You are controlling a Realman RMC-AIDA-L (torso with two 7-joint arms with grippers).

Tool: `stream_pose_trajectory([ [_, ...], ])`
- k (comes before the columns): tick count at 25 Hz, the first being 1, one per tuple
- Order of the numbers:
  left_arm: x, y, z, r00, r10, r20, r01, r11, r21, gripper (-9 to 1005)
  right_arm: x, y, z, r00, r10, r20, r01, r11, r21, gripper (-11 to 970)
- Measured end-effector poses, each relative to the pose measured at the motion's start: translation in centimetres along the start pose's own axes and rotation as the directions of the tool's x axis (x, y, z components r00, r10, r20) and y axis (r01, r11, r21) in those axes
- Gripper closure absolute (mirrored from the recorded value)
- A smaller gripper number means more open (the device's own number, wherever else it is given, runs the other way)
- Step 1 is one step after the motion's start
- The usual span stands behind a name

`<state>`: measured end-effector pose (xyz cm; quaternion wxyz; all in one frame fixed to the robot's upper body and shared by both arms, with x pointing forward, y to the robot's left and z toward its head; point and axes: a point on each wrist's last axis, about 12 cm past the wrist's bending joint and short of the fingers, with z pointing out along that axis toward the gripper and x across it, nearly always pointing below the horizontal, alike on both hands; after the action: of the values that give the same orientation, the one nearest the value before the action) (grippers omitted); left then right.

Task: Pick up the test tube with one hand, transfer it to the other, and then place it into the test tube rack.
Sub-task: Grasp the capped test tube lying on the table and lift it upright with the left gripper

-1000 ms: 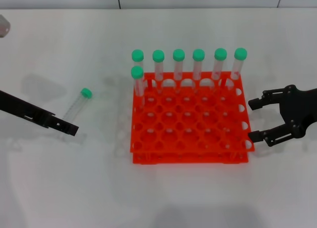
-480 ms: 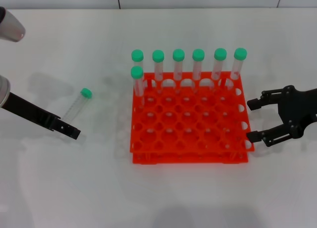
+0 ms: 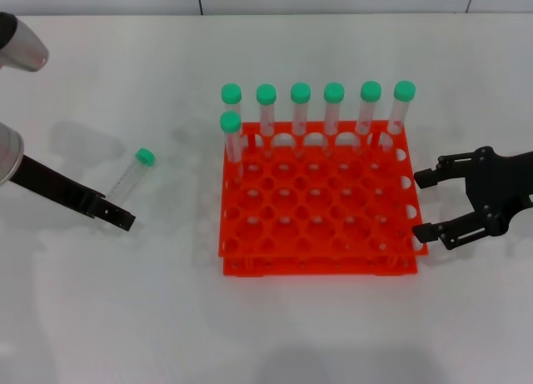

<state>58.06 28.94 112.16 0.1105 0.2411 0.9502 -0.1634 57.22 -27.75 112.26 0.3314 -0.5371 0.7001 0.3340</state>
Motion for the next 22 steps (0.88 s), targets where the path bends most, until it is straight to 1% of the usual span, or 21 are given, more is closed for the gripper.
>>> stream_pose_trajectory([
  [4, 0.1, 0.08, 0.13, 1.0, -0.005, -0.005, 0.005, 1.0, -0.003, 231, 0.03, 0.01, -0.02, 1.0, 0.001, 0.0, -0.001, 1.0, 0.0, 91],
  [12, 0.15, 0.39, 0.24, 1.0, -0.026, -0.017, 0.025, 0.999, -0.033, 462, 0.07, 0.05, -0.01, 1.0, 0.001, 0.0, -0.001, 1.0, 0.0, 90],
  [17, -0.01, 0.42, 0.47, 0.999, -0.03, -0.015, 0.03, 0.999, -0.038, 501, 0.06, 0.1, 0.1, 1.0, 0.001, 0.002, -0.001, 1.0, -0.002, 91],
  [22, -0.27, 0.3, 0.95, 0.999, -0.029, -0.027, 0.028, 0.999, -0.034, 504, 0.01, 0.1, 0.17, 1.0, -0.002, 0.003, 0.002, 1.0, -0.003, 91],
])
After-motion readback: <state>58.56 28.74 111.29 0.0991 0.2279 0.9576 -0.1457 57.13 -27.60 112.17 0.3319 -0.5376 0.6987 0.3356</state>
